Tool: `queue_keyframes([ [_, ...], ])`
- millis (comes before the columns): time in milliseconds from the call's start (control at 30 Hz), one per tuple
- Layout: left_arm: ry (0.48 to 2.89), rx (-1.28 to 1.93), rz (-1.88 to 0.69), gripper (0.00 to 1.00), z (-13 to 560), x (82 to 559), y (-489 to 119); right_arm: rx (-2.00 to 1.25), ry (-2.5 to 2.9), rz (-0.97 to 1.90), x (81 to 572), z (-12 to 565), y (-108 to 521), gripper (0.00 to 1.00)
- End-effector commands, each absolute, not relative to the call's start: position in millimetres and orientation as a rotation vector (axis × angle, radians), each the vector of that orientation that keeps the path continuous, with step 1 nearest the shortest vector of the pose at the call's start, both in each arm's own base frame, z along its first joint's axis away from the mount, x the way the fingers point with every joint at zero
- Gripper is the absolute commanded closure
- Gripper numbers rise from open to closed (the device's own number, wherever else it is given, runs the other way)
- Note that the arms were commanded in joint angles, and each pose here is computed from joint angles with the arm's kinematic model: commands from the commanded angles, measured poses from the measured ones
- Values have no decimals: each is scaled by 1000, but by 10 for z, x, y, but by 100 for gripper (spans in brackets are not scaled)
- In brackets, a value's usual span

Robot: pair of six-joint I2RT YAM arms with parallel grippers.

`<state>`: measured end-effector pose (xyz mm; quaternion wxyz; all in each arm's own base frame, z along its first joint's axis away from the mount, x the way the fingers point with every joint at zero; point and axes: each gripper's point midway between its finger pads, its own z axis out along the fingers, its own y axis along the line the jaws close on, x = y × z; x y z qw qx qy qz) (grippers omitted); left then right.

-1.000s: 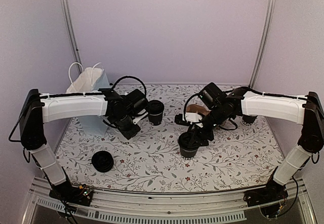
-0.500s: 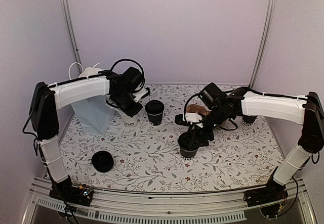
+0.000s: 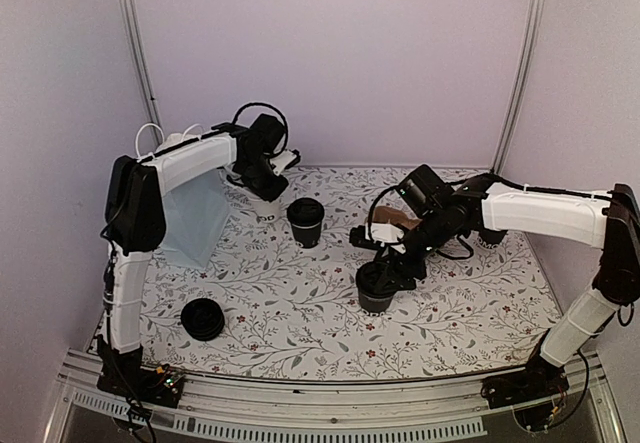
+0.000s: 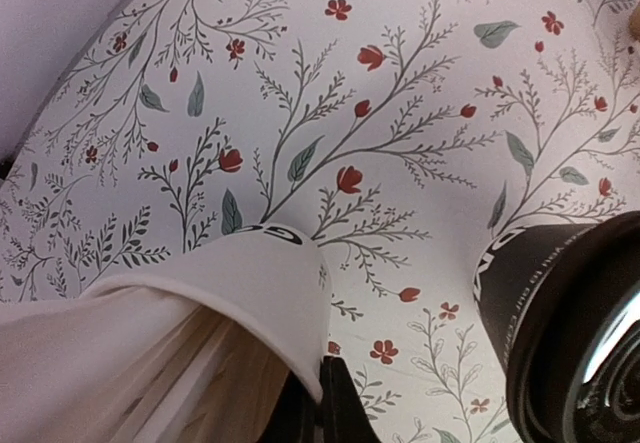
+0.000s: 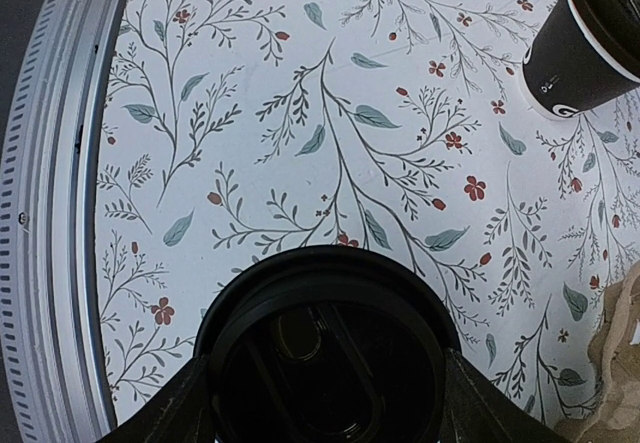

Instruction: Pack the takeout coffee

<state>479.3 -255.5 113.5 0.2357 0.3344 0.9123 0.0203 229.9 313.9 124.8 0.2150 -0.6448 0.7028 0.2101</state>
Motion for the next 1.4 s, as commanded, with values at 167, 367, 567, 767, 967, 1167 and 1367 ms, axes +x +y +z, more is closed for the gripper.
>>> queue_keyframes([
  [167,2492,929,50,71,1116,4899,-2581,-1793,2022,567,2257,1130,3024,37],
  [367,2456,908,59,60,1330,4889,-2589,-1799,2030,579,2268,1121,3052,38],
  [567,2386,924,48,49,1840,4654,-2602,-1785,2044,543,2317,1184,3017,40],
  [767,2298,872,-39,46,2463,4345,-2557,-1731,2087,507,2409,1270,2810,40],
  [967,2195,832,-114,46,3059,3930,-2562,-1633,2182,454,2529,1229,2450,41],
  [1167,2112,591,-60,40,3672,3727,-2074,-1479,2280,418,2661,1222,2008,42],
  [1367,2235,273,72,38,3548,3707,-1227,-1320,2390,332,2716,1157,1409,42],
])
